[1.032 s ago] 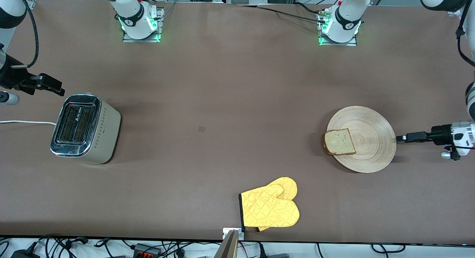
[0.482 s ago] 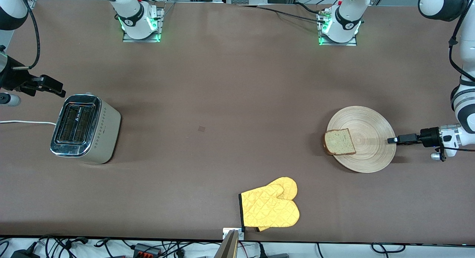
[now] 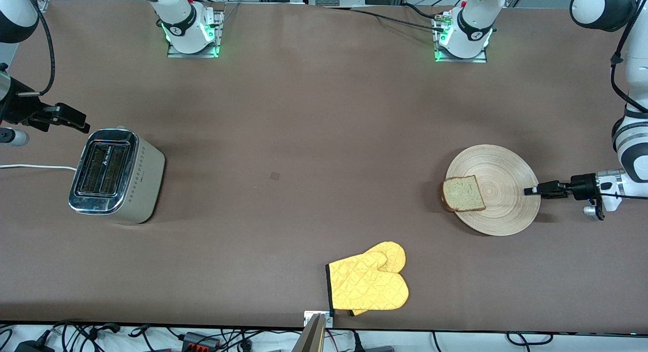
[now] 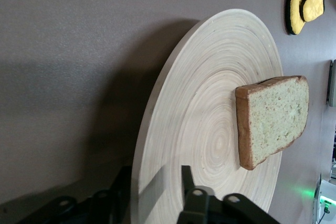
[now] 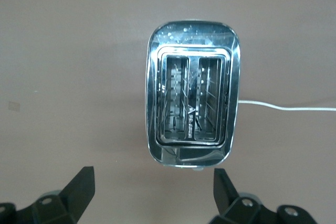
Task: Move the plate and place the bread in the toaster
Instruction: 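Close the left gripper on the wooden plate's rim, then slide the plate to table center with the left gripper while the right gripper approaches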
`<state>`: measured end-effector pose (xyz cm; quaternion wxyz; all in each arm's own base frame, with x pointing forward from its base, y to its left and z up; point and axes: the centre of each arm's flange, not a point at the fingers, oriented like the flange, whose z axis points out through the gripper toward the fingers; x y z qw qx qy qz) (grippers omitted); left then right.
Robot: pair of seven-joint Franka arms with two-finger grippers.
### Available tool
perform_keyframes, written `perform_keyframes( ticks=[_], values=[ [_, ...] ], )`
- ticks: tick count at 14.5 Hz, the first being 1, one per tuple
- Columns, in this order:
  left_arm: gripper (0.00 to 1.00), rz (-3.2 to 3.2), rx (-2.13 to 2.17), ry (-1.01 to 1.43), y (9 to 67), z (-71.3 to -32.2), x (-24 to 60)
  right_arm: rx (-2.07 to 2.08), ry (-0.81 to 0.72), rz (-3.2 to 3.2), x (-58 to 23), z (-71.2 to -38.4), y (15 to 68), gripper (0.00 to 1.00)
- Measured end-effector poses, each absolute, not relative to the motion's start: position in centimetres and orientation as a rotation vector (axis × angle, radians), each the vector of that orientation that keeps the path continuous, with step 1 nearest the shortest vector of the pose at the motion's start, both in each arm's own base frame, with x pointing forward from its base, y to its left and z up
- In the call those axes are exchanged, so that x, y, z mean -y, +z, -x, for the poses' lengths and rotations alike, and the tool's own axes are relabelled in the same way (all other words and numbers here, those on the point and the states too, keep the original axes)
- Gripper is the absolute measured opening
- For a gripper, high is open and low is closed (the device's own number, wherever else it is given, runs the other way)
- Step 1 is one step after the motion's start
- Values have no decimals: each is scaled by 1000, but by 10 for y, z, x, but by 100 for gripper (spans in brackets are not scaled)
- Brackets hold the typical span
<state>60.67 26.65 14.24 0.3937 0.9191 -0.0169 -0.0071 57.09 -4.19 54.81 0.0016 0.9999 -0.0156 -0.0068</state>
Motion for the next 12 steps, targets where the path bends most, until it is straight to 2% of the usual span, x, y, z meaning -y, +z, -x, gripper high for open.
perform_keyframes(
  ticks=[1, 2, 5, 6, 12],
  values=[
    [28, -2330, 49, -15, 141, -605, -268, 47, -4, -3137, 41, -572, 549, 100],
    [23, -2326, 53, -15, 141, -604, -269, 45, 6, -3137, 41, -573, 549, 100],
    [17, -2299, 46, -9, 143, -604, -270, 45, 6, -3137, 41, -574, 548, 100],
    [12, -2280, 40, -5, 145, -603, -270, 45, 6, -3137, 41, -574, 548, 100],
    [12, -2221, 64, -37, 150, -602, -263, 45, 33, -3137, 40, -562, 563, 100]
  ],
)
